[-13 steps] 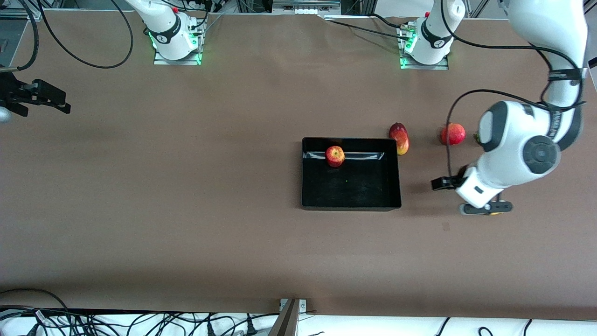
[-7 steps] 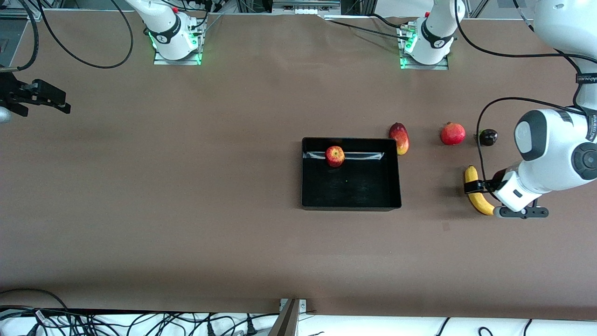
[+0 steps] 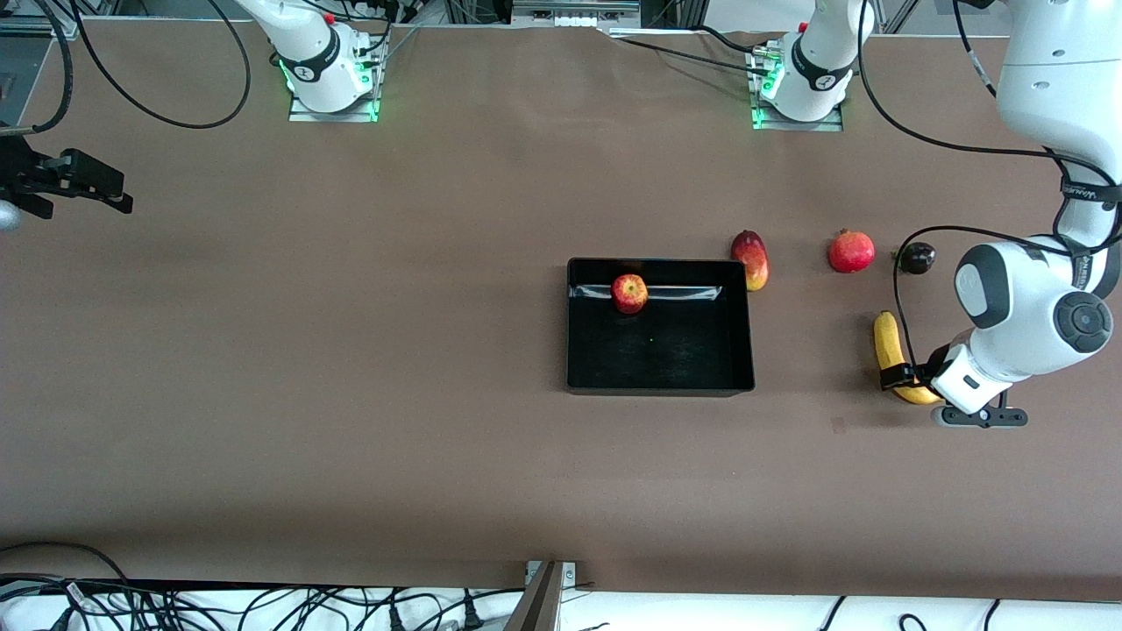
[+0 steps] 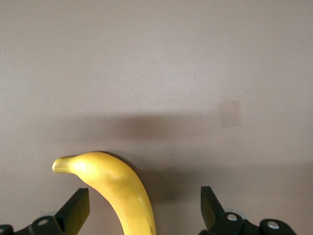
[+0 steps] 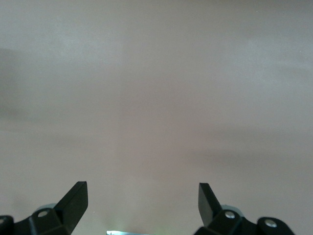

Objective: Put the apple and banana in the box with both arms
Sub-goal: 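Move the left gripper down to the yellow banana, then grasp the banana with the left gripper and lift it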

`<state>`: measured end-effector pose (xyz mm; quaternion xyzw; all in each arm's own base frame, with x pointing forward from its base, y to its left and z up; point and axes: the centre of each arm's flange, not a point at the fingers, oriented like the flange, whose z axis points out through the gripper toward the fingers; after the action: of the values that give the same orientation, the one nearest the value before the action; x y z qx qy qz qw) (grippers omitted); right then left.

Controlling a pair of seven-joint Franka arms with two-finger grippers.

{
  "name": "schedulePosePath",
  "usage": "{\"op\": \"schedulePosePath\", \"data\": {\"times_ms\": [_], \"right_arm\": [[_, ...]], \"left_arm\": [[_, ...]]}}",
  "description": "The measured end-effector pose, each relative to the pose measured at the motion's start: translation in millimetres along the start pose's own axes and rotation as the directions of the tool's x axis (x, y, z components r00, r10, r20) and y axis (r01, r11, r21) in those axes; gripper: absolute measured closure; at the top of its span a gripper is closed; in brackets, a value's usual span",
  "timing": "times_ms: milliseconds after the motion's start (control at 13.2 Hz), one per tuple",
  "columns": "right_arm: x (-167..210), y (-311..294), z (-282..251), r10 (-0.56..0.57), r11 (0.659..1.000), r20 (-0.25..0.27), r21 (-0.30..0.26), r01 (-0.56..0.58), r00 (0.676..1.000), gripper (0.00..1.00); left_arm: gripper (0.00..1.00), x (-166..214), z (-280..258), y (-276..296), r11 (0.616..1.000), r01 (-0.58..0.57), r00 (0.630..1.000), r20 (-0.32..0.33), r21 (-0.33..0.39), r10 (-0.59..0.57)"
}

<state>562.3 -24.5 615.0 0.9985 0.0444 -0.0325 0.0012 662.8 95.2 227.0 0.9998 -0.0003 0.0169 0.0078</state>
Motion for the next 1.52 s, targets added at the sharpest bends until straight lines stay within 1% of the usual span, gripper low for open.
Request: {"op": "schedulePosePath", "data": {"times_ms": [228,608,684,759,911,1063,1139,1215,1519], "right_arm": [[0,0,0,0.000,1.000,0.000,0.000,0.000,1.000,0.00],[0,0,0,0.000,1.000,0.000,0.000,0.000,1.000,0.00],[0,0,0,0.000,1.000,0.000,0.000,0.000,1.000,0.00],[0,0,0,0.000,1.000,0.000,0.000,0.000,1.000,0.00],[0,0,0,0.000,1.000,0.000,0.000,0.000,1.000,0.00],[0,0,0,0.000,1.000,0.000,0.000,0.000,1.000,0.00],[0,0,0,0.000,1.000,0.000,0.000,0.000,1.000,0.00],[0,0,0,0.000,1.000,0.000,0.000,0.000,1.000,0.00],[0,0,0,0.000,1.000,0.000,0.000,0.000,1.000,0.00]], "left_arm": [[0.00,-18,25,-10,1.000,0.002,1.000,-0.019,0.006,-0.002],[0.00,-42,48,-27,0.999,0.031,0.999,-0.018,0.009,-0.031],[0.04,-45,50,-28,0.999,0.034,0.999,-0.017,0.009,-0.034],[0.04,-46,51,-28,0.999,0.034,0.999,-0.017,0.009,-0.034],[0.24,-45,50,-27,0.999,0.032,0.999,-0.020,0.009,-0.032],[0.49,-45,49,-26,1.000,0.030,0.999,-0.024,0.008,-0.030],[0.59,-44,49,-25,1.000,0.029,0.999,-0.025,0.007,-0.029],[0.66,-44,48,-25,1.000,0.028,0.999,-0.026,0.007,-0.028],[0.66,-40,35,-20,1.000,0.021,0.999,-0.042,0.007,-0.020]]}}
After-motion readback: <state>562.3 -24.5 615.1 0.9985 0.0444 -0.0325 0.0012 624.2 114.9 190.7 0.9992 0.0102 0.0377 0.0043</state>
